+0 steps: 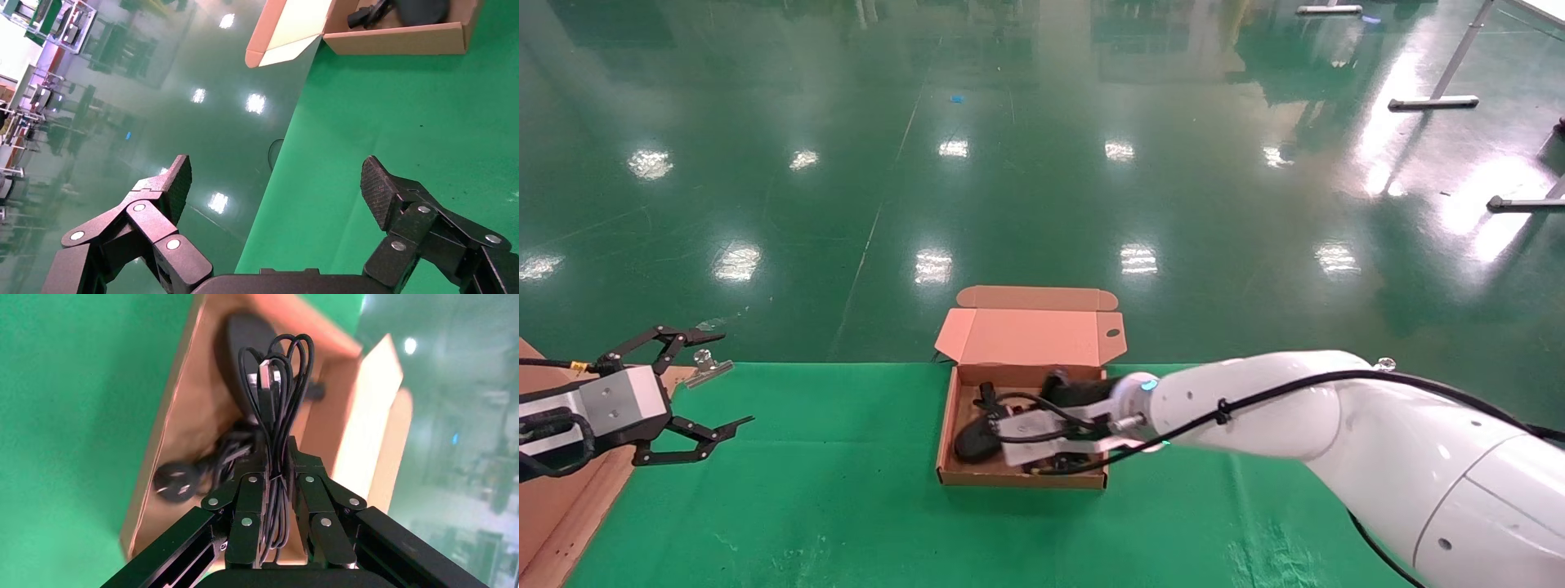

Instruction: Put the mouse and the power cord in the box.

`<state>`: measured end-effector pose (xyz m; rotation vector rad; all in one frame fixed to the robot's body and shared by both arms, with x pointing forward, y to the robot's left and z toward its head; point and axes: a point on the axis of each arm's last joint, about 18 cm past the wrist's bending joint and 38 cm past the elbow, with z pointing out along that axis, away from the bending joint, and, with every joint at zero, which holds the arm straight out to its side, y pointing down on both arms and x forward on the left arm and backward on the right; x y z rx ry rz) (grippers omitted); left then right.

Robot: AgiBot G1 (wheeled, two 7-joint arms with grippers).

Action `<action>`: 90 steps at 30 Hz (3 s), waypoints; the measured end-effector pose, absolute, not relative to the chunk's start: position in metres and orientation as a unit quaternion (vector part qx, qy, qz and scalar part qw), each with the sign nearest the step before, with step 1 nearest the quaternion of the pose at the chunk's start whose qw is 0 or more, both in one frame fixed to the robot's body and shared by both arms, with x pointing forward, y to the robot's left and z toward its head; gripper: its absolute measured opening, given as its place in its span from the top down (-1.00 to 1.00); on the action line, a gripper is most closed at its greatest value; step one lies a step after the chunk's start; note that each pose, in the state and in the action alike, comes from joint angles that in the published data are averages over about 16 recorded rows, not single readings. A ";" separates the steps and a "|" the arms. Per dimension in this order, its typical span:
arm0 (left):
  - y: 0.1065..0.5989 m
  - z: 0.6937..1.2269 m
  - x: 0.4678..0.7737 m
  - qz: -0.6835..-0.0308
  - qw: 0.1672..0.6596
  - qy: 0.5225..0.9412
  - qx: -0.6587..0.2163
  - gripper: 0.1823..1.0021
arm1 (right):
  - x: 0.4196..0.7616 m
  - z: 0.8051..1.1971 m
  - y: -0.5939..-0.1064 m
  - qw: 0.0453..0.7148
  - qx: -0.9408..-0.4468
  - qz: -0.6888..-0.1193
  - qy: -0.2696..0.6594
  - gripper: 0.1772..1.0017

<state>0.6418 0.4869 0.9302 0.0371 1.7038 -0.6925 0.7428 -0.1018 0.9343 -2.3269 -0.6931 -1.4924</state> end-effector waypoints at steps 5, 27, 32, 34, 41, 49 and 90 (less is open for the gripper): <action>0.487 0.930 0.642 -0.299 0.607 0.736 0.015 -1.00 | 0.749 0.924 -0.113 0.132 -0.814 -0.516 -0.231 0.87; 0.483 0.932 0.642 -0.311 0.605 0.733 0.015 -1.00 | 0.745 0.919 -0.118 0.153 -0.821 -0.505 -0.217 0.39; 0.474 0.936 0.641 -0.336 0.599 0.727 0.017 -1.00 | 0.737 0.912 -0.123 0.197 -0.831 -0.484 -0.192 0.12; 0.469 0.939 0.640 -0.351 0.595 0.723 0.017 -1.00 | 0.732 0.908 -0.127 0.220 -0.834 -0.472 -0.179 0.03; 0.446 0.951 0.634 -0.413 0.573 0.707 0.022 -1.00 | 0.711 0.901 -0.141 0.314 -0.839 -0.425 -0.128 -0.35; 0.420 0.964 0.620 -0.480 0.538 0.692 0.032 -1.00 | 0.683 0.904 -0.162 0.411 -0.827 -0.375 -0.082 -0.71; 0.302 0.993 0.479 -0.657 0.252 0.703 0.103 -1.00 | 0.479 0.992 -0.301 0.658 -0.704 -0.247 -0.101 -1.00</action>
